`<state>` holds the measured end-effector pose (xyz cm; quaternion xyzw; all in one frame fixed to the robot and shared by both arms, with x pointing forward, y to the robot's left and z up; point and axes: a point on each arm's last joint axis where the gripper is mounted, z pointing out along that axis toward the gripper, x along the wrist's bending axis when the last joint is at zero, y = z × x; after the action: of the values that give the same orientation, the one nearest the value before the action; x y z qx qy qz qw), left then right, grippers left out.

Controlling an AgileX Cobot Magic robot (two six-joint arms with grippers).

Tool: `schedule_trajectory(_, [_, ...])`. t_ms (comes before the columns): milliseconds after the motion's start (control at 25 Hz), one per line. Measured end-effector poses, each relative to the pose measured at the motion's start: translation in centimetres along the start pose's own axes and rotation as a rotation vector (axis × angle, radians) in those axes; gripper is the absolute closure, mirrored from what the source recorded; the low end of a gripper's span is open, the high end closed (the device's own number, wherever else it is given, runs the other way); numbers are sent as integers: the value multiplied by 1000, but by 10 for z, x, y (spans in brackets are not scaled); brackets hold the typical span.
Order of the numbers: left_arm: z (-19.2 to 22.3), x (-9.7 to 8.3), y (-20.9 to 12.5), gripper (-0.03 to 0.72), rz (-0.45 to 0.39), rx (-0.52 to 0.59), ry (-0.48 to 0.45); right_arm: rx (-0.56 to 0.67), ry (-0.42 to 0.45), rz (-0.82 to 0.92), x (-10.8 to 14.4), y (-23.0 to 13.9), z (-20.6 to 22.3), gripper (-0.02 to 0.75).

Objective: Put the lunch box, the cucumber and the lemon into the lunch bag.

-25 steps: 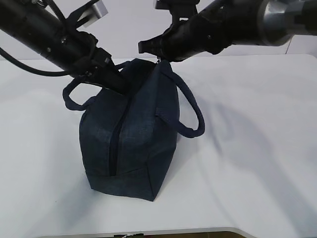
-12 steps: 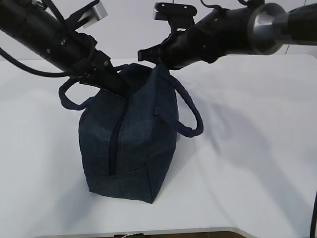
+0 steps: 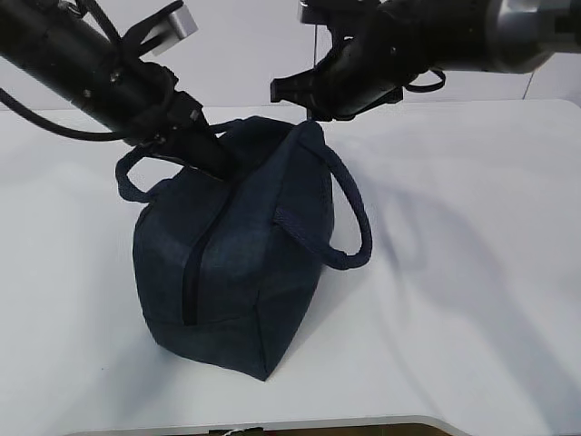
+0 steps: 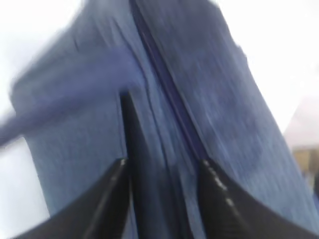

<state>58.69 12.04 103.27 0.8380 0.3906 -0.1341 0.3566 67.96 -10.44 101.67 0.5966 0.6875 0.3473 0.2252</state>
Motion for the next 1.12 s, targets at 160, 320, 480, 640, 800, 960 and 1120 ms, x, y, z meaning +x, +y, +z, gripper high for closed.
schedule_trajectory(160, [-1,1,3,488,-19,-31,23,4,-14,-20,-7,2,-2,733])
schedule_trajectory(320, [-2,3,8,355,-44,-100,42,9,-10,-29,-8,2,-2,733])
schedule_trajectory(480, [-3,6,16,329,-72,-193,76,13,-1,-29,-7,2,-2,733])
schedule_trajectory(640, [-4,8,21,326,-96,-248,86,19,11,-25,-6,2,-2,733])
schedule_trajectory(800, [-2,8,22,326,-112,-257,73,17,17,-22,-6,2,-2,733])
schedule_trajectory(960, [14,21,17,338,-140,-220,66,15,18,-20,-6,2,-2,733])
schedule_trajectory(1120, [22,26,20,375,-142,-211,64,15,18,-20,-6,2,-2,733])
